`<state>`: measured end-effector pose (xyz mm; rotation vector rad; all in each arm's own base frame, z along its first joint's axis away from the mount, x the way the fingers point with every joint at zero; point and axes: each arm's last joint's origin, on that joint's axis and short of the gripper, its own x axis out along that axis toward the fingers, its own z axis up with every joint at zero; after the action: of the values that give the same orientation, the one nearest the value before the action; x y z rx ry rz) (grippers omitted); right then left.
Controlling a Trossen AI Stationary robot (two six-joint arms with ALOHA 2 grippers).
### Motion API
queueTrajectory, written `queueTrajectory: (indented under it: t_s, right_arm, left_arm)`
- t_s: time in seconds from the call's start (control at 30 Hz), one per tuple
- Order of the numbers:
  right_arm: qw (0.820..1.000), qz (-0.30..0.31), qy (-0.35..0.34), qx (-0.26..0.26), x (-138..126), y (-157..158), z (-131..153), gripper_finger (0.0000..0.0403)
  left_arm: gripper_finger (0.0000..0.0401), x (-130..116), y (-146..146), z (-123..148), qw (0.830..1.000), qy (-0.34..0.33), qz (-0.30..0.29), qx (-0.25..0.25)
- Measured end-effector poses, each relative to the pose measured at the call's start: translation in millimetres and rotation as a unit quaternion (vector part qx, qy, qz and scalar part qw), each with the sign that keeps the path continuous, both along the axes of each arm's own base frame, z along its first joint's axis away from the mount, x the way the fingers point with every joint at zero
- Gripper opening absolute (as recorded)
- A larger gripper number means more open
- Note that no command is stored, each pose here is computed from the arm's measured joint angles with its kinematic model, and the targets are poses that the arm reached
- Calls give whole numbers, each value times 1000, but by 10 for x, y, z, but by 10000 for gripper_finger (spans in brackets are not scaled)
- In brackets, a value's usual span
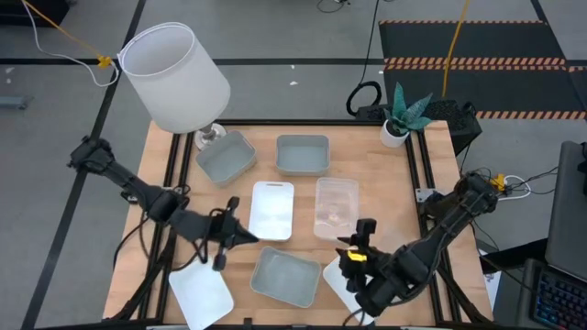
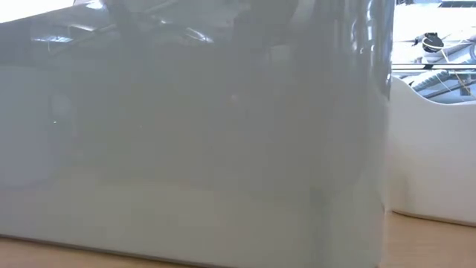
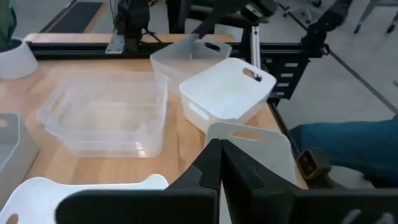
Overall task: Stack baskets by color
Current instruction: Stack the top left gray bin on top of the top right gray bin
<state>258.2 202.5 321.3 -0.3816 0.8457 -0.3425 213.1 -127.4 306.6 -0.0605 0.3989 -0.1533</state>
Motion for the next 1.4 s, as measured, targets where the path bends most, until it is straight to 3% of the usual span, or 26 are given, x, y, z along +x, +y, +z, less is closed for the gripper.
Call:
queueTrajectory:
  t_s: [0.13, 0.37, 0.67, 0.77, 0.9, 1.0, 1.13, 1.27, 1.4]
  right_arm:
    - [1000, 12, -1, -6, -55, 60, 1, 130]
    - [999, 28, 19, -24, -156, 107, -10, 130]
    - [998, 36, 28, -36, -195, 122, -12, 130]
    - [998, 33, 29, -51, -190, 92, -11, 130]
    - [997, 30, 26, -67, -194, 75, -6, 130]
    - [997, 33, 28, -70, -194, 75, -6, 130]
    - [996, 36, 34, -77, -201, 68, -7, 130]
    - [995, 35, 41, -86, -215, 50, -9, 130]
    - [990, 36, 39, -128, -210, 17, -73, 130]
  left_arm:
    - [8, -106, -107, 0, 1000, 15, 20, 4]
    - [8, -216, -217, -64, 997, 56, 31, -45]
    - [8, 16, -593, -411, 994, 93, -22, -53]
    - [8, 63, -613, -511, 993, 107, -3, -46]
    - [8, 36, -431, -599, 984, 167, 51, -17]
    - [8, -39, -177, -599, 971, 221, 94, 21]
    - [24, -161, 254, -587, 937, 313, 125, 96]
    - [65, -258, 589, -560, 895, 377, 70, 229]
    - [117, -248, 879, -581, 848, 429, 26, 309]
